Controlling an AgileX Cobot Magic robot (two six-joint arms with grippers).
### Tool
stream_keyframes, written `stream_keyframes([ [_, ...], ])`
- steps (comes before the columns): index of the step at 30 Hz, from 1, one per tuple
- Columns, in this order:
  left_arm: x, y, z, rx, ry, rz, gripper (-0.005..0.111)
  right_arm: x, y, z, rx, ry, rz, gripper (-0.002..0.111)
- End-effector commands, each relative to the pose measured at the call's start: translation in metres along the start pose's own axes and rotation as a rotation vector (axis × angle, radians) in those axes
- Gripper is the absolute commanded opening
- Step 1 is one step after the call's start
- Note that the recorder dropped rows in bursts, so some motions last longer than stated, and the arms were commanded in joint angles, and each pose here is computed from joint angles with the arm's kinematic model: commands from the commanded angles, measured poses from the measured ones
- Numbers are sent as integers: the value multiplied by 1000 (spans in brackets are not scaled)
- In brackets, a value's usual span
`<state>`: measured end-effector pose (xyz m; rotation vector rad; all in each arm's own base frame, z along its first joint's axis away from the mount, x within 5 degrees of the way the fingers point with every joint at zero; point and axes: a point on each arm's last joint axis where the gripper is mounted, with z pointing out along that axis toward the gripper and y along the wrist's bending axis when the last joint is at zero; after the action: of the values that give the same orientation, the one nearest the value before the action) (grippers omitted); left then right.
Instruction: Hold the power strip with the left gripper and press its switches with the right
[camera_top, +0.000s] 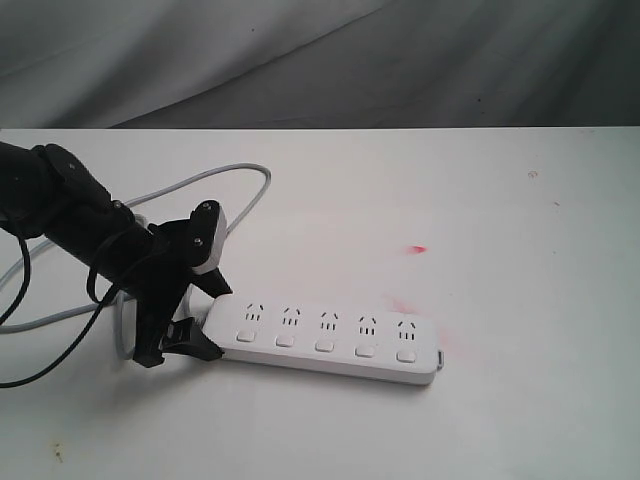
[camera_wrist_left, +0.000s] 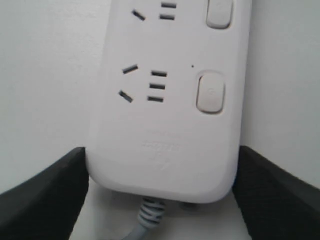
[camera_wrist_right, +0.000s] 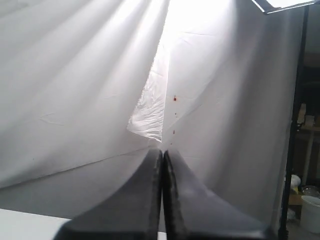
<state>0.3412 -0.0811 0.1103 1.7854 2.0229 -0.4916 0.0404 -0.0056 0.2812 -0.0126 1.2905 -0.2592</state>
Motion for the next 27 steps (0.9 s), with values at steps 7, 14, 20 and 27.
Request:
stream_keyframes([
  [7, -2, -2, 1, 19, -8, 3, 59, -6, -1, 0, 7, -19, 189, 0],
  [14, -2, -2, 1, 19, -8, 3, 59, -30, -10, 31, 53, 317, 297, 0],
  [20, -2, -2, 1, 19, -8, 3, 59, -46, 9, 82, -247, 627, 160, 0],
  [27, -2, -2, 1, 19, -8, 3, 59, -30, 46, 133, -634, 812, 60, 0],
])
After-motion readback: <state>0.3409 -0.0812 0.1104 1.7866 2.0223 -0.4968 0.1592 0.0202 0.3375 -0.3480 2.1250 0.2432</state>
